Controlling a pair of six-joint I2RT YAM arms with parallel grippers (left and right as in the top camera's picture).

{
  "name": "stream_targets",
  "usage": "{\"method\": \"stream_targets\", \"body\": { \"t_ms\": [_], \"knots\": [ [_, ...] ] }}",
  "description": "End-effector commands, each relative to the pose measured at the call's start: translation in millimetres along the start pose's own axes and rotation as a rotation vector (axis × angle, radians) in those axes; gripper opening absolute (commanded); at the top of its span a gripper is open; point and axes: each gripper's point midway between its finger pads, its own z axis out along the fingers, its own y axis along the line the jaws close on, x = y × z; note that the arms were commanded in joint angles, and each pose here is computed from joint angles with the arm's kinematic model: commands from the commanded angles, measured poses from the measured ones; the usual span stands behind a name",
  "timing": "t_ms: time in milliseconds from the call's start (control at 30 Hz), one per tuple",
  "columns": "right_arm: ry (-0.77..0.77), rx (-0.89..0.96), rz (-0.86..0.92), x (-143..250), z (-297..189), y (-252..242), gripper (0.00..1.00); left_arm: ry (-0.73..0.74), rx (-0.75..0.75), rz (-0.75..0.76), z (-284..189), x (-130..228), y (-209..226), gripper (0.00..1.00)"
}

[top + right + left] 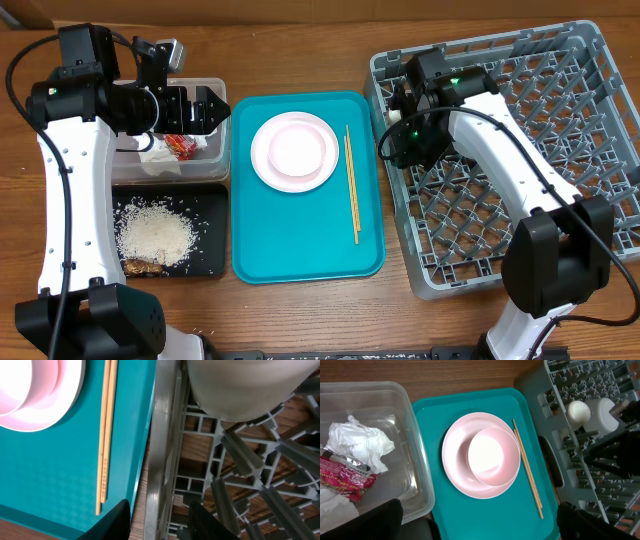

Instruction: Sort waste into correct bins and load items into the dishwasher

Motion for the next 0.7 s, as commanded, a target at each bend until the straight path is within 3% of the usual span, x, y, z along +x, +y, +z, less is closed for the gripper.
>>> {"method": "stream_targets", "body": {
  "t_ms": [0,433,667],
  "knots": [
    [-0.011,0.001,-0.015,2.1,-0.4,4.4,0.4,-0.025,-0.003,0.018,-6.7,-7.8,-6.2,1.0],
    [-0.039,-0.005,-0.009,-2.3,13.7,12.8,0.14,-0.025,-0.003,0.018,-6.7,-7.8,-6.2,1.0],
    [-0.1,-0.013,0.045,-17.7,12.6,14.2,0.1,-0.025,-0.003,0.018,-6.7,-7.8,-6.2,1.0]
  ]
}}
